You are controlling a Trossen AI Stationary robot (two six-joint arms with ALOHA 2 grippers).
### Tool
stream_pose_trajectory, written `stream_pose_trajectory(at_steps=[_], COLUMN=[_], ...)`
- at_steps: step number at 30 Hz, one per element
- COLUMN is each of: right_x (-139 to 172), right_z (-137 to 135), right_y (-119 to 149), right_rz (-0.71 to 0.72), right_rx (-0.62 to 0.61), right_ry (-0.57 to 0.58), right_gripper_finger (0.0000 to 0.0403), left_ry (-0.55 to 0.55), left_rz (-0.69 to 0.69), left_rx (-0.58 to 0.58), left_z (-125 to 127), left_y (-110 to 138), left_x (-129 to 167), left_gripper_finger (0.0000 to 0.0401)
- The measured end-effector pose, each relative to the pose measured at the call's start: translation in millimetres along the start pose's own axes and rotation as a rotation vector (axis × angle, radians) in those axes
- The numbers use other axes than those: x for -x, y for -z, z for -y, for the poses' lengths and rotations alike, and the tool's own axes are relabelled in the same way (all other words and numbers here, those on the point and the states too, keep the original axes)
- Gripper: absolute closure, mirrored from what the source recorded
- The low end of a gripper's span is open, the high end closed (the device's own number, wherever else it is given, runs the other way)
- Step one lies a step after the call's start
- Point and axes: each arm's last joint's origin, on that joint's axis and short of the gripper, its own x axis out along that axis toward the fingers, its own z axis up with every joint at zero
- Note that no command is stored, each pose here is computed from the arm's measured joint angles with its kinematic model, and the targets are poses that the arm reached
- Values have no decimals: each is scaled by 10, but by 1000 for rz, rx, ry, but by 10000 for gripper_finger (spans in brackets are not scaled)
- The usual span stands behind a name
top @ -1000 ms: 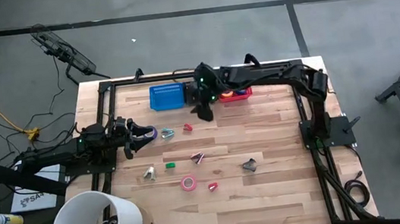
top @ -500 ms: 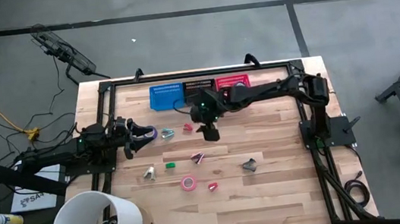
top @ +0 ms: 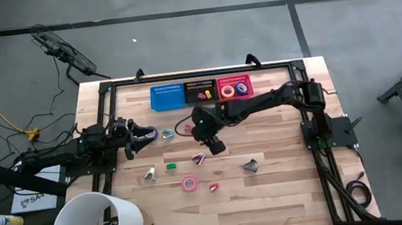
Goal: Pick and place Stapler, Stapler remover, tape
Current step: Put the pink staple remover into the blue bin
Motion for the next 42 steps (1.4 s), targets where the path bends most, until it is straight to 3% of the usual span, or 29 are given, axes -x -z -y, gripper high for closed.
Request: stream_pose_trajectory(at_steps=[12,16,20,30,42], right_x=[-295,-312,-337,-386,-395], right_z=[-335,-403,-449,-553,-572], right_y=[259,308,389,513,476], right_rz=[51,50,46,123,181], right_rx=[165,165,90,1,123], right_ry=[35,62,32,-21,-82], right_gripper_finger=[190,165,146,130,134], left_ry=[0,0,0,0,0], left_rz=[0,0,-1,0,0], left_rx=[0,0,0,0,0], left_z=[0,0,-1,-1,-1], left_y=[0,1,1,1,1], left_x=[0,0,0,0,0], left_gripper_finger=[151,151,151,151,151])
